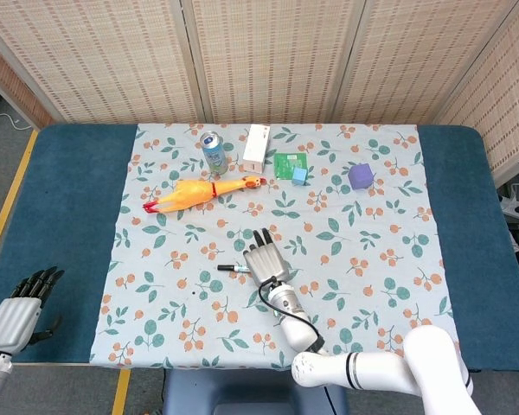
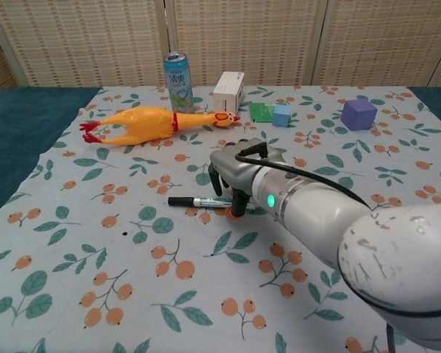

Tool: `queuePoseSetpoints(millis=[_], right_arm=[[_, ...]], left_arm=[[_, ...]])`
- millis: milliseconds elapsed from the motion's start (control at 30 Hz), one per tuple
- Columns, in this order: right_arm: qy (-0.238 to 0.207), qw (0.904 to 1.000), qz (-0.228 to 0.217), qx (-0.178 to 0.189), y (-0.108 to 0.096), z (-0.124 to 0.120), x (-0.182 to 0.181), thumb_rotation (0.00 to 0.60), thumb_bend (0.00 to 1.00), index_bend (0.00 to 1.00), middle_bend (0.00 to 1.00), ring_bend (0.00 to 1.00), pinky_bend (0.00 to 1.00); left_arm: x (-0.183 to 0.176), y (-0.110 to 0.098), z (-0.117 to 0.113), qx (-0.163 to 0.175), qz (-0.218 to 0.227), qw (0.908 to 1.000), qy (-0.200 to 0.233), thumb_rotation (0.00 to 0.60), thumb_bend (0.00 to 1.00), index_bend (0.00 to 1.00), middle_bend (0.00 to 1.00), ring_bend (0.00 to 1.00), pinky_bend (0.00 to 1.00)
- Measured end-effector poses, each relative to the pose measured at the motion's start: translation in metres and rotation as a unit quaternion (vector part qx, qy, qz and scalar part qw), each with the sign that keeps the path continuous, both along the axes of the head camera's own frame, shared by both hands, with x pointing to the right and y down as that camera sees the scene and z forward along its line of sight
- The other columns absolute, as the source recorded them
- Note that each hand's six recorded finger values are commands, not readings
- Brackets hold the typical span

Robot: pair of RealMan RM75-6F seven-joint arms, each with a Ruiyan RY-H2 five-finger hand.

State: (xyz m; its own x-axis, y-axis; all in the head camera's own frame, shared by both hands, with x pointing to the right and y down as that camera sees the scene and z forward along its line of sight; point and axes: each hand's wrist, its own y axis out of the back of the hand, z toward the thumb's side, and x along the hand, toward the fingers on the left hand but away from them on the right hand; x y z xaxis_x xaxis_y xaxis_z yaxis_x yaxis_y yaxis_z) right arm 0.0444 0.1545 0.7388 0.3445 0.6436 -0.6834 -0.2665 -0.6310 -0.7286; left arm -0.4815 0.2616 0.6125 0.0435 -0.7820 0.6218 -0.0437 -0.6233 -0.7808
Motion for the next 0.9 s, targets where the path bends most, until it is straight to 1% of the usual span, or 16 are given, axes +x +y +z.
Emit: queuePoseSetpoints(millis=[300,500,700,800,900], right_arm=[[0.006,1.0000,-0.007,-0.003,0.005,0.004,-0.005,0.600,0.24,0.44,0.33,0.03,0.00],[0.005,0.9999,-0.011,0.004,0.007,0.004,-0.009,0.600,0.24,0.54,0.38,0.08,0.01],[0.010,0.9998,-0.012,0.009,0.009,0.004,-0.009,0.600,0.25,0.59,0.43,0.12,0.04],[0.008,0.9998,-0.014,0.011,0.009,0.003,-0.009,0.600,0.26,0.65,0.49,0.20,0.08],[0.002,0.9997,-0.016,0.017,0.008,0.001,-0.010,0.600,0.28,0.74,0.60,0.30,0.14]], left_arm=[[-0.002,-0.001,0.000,-0.001,-0.003,1.0000,-0.001,0.600,0.42,0.00,0.00,0.00,0.11],[-0.002,-0.001,0.000,-0.003,-0.003,1.0000,-0.001,0.600,0.42,0.00,0.00,0.00,0.11],[-0.002,0.000,0.001,-0.006,-0.002,1.0000,-0.001,0.600,0.42,0.00,0.00,0.00,0.11],[-0.002,0.000,0.001,-0.006,-0.002,1.0000,-0.001,0.600,0.42,0.00,0.00,0.00,0.11],[-0.002,0.000,0.000,-0.005,-0.003,1.0000,-0.001,0.600,0.42,0.00,0.00,0.00,0.11]])
